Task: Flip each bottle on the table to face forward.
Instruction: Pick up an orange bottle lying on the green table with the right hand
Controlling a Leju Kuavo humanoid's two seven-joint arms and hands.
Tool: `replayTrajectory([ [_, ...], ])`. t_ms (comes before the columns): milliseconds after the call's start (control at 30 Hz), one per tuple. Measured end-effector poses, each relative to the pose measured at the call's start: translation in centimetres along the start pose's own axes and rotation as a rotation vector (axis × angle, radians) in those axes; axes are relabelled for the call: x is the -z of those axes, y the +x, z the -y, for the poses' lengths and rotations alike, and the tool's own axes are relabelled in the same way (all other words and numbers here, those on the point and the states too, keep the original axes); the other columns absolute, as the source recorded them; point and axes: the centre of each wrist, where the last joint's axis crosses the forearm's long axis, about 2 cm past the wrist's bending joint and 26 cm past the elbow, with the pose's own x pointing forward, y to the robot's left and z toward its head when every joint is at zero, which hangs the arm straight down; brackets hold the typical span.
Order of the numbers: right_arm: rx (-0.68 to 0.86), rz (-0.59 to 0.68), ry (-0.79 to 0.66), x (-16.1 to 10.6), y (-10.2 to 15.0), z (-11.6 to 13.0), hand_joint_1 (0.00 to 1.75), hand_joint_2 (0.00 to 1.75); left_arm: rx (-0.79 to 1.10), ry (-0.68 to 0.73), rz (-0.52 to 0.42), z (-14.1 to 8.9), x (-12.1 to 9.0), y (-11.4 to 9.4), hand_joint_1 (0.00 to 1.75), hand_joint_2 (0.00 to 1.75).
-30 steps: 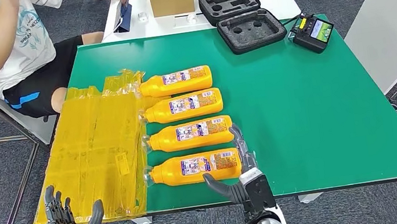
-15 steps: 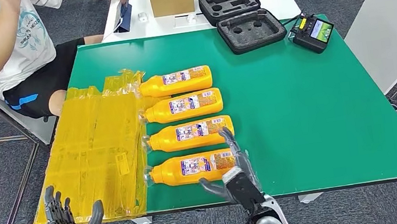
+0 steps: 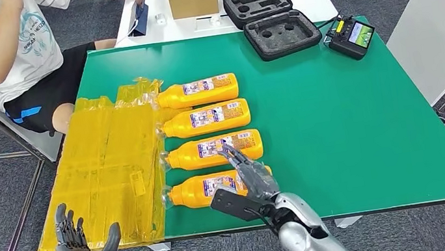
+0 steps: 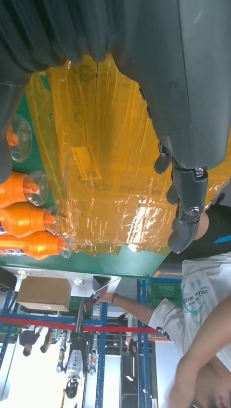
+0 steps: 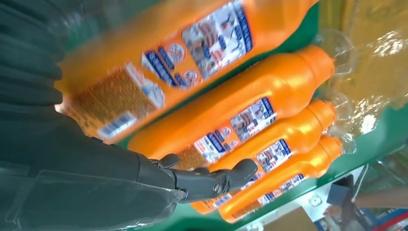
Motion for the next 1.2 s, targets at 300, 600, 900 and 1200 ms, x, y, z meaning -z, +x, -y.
replayTrajectory([
  [300, -0.097, -0.011, 0.119, 2.1, -0.5, 0.4, 0.00, 1.75, -0.004, 0.003, 0.003, 0.2, 0.3, 0.0, 0.00, 1.75],
  [600, -0.172, -0.019, 0.189, 4.6, -0.5, 1.3, 0.00, 1.75, -0.014, 0.007, 0.002, 0.5, 0.9, 0.0, 0.00, 1.75],
  [900, -0.202, -0.026, 0.210, 5.2, -0.4, 1.3, 0.00, 1.75, -0.017, 0.018, -0.002, 0.5, 1.1, 0.0, 0.00, 1.75],
  [1200, -0.215, -0.021, 0.222, 5.3, -0.2, 1.1, 0.00, 1.75, -0.012, 0.025, -0.002, 0.3, 1.1, 0.0, 0.00, 1.75],
])
